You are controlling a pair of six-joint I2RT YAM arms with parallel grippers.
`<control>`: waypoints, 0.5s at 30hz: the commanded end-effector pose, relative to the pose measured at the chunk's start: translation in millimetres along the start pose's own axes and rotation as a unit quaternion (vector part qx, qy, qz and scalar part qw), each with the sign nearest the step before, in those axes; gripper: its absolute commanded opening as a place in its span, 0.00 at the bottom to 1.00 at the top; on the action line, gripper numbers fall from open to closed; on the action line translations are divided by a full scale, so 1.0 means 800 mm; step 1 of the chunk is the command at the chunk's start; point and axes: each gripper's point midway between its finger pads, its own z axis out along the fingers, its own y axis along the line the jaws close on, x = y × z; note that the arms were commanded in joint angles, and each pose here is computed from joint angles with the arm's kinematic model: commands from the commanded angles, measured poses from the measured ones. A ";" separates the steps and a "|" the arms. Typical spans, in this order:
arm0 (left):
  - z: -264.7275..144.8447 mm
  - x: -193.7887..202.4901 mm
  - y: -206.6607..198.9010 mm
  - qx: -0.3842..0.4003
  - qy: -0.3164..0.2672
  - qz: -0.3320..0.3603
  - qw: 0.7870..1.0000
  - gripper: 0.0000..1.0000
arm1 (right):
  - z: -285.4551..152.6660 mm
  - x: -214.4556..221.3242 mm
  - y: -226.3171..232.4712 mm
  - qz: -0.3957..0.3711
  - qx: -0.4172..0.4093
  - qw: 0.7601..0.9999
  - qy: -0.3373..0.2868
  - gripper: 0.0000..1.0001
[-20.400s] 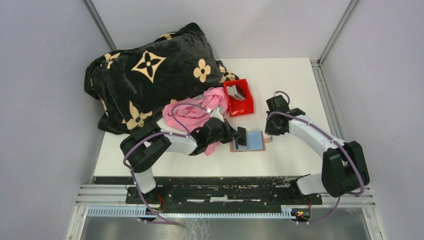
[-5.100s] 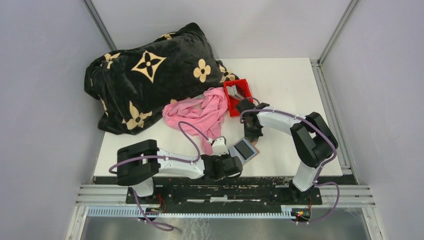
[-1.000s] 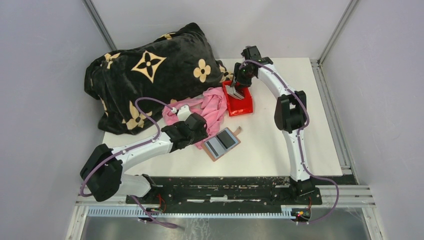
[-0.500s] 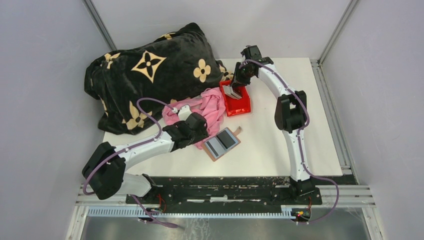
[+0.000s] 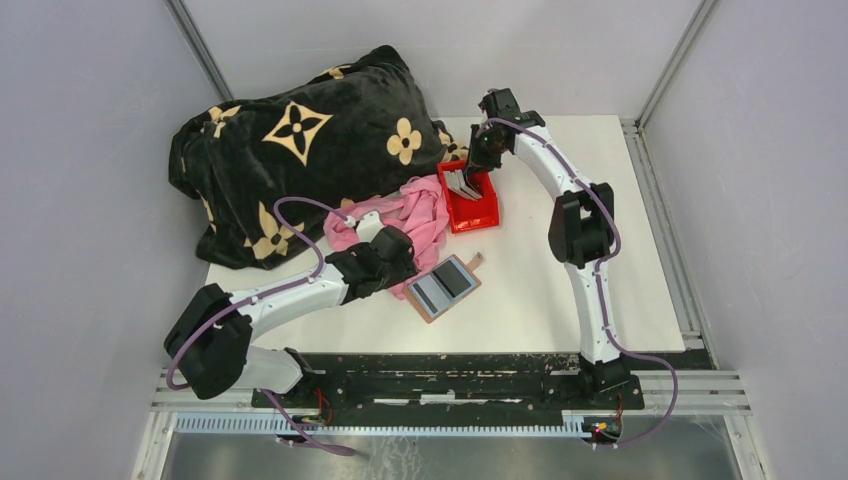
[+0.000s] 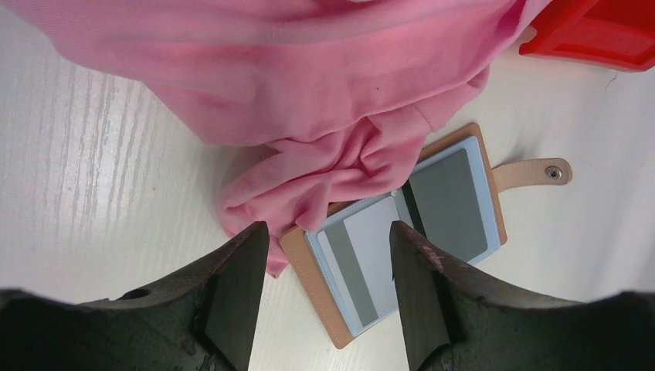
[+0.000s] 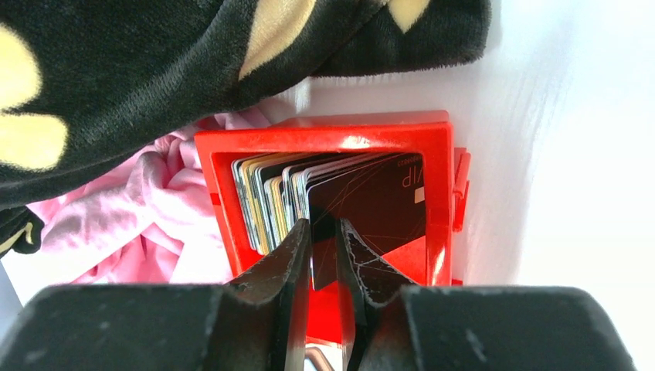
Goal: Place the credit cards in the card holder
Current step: Pick up the credit card from the storage box.
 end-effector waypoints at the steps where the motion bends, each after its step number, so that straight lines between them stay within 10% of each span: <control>1: 0.000 -0.007 -0.011 0.022 -0.007 0.012 1.000 0.66 | -0.063 -0.036 0.034 -0.026 -0.015 0.998 -0.054 0.22; 15: 0.004 -0.002 -0.013 0.032 -0.004 0.006 0.999 0.66 | -0.076 -0.025 0.005 -0.048 0.044 0.997 -0.043 0.10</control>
